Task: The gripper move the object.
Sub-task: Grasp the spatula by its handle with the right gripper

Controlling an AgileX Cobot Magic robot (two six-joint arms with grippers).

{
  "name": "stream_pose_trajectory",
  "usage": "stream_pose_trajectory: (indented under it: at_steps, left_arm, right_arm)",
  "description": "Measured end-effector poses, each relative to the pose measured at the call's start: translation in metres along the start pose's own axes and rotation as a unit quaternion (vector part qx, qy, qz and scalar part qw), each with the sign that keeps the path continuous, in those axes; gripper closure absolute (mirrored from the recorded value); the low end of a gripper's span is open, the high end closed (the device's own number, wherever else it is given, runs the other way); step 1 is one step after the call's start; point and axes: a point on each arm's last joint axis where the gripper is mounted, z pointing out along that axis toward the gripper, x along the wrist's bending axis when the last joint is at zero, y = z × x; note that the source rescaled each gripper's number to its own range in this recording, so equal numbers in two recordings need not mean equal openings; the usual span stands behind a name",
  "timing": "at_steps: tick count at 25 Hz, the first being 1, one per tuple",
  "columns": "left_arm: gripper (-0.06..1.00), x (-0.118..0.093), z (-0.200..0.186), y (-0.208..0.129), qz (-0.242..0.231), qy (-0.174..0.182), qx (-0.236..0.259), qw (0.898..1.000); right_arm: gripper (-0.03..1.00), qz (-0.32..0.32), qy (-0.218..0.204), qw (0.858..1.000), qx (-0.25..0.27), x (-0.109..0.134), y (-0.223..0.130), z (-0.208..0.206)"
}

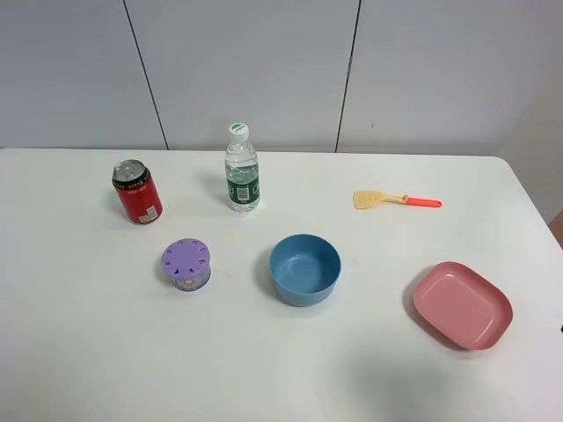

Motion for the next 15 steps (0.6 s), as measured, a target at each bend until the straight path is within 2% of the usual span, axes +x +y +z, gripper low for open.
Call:
stream_pose_trajectory:
  at_steps: [15]
  left_arm:
    - [-0.06,0.0000,0.0000,0.0000,0.000,0.000,0.000,1.000]
  right_arm:
    - [-0.03,0.000,0.000,1.000,0.000,0.0000,0.0000,0.0000]
